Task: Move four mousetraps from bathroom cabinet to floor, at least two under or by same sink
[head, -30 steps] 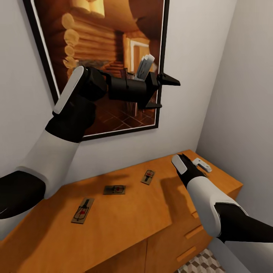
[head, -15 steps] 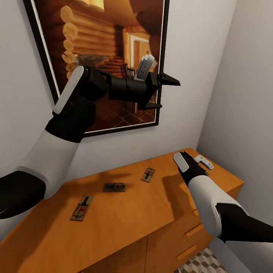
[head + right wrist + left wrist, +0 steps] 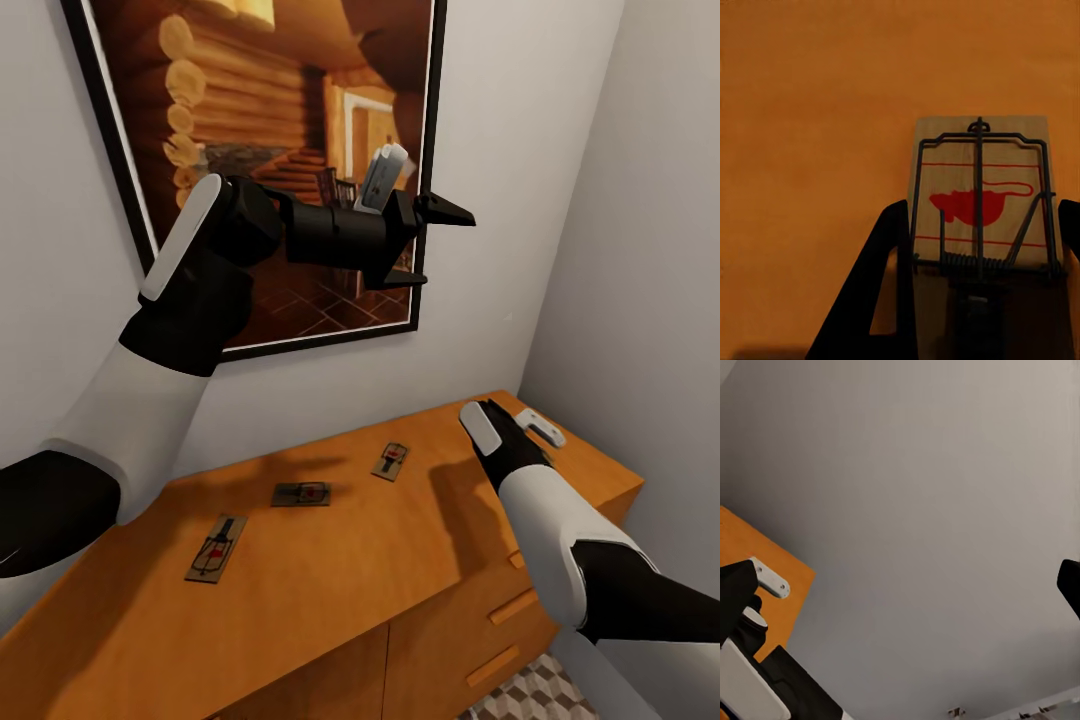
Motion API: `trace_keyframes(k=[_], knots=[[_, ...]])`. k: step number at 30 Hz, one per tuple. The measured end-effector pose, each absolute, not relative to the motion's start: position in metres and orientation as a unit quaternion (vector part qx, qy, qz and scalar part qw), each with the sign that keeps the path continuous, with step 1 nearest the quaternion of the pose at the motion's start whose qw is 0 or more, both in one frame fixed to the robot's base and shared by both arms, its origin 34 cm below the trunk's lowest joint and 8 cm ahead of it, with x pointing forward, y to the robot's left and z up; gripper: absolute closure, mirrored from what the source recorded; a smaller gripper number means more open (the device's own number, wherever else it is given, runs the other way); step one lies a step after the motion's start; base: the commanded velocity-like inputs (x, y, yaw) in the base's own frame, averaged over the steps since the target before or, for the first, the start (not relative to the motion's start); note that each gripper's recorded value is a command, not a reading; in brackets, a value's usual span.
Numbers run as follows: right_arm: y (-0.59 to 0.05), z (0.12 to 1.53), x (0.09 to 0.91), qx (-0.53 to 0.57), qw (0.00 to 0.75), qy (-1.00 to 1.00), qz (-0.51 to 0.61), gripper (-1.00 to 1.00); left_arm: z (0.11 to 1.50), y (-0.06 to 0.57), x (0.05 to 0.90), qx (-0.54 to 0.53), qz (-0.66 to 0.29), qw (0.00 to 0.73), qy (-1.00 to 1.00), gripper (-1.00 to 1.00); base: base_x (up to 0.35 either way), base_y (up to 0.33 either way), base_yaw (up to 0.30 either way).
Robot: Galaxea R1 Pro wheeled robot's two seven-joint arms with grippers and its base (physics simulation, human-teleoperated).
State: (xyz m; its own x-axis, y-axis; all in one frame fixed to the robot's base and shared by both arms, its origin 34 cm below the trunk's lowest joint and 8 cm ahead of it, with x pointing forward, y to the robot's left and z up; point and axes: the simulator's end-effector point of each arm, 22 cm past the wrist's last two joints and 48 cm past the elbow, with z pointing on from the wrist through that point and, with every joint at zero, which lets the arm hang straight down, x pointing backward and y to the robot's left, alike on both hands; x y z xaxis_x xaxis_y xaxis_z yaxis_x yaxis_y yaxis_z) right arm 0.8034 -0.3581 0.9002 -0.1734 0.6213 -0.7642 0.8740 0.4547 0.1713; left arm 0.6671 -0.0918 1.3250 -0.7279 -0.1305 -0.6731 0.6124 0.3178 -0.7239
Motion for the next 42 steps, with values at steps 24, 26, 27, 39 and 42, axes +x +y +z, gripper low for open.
trace_keyframes(k=[24,26,27,39,42], knots=[[-0.354,0.990,0.784,0.387,0.393,0.825,-0.127,1.00,1.290,-0.091,0.698,0.100,-0.537,0.330,0.770,-1.00,0.000,0.000,0.000],[-0.353,0.989,0.786,0.388,0.393,0.824,-0.123,1.00,1.281,-0.092,0.700,0.095,-0.540,0.319,0.773,-1.00,0.000,0.000,0.000],[-0.351,0.986,0.786,0.389,0.391,0.825,-0.122,1.00,1.276,-0.094,0.700,0.094,-0.542,0.313,0.775,-1.00,0.000,0.000,0.000],[-0.368,0.983,0.783,0.338,0.404,0.833,-0.171,1.00,1.199,-0.082,0.724,0.054,-0.492,0.277,0.824,-1.00,0.000,0.000,0.000],[-0.371,0.980,0.781,0.324,0.404,0.837,-0.176,1.00,1.188,-0.085,0.722,0.053,-0.486,0.270,0.830,-1.00,0.000,0.000,0.000]])
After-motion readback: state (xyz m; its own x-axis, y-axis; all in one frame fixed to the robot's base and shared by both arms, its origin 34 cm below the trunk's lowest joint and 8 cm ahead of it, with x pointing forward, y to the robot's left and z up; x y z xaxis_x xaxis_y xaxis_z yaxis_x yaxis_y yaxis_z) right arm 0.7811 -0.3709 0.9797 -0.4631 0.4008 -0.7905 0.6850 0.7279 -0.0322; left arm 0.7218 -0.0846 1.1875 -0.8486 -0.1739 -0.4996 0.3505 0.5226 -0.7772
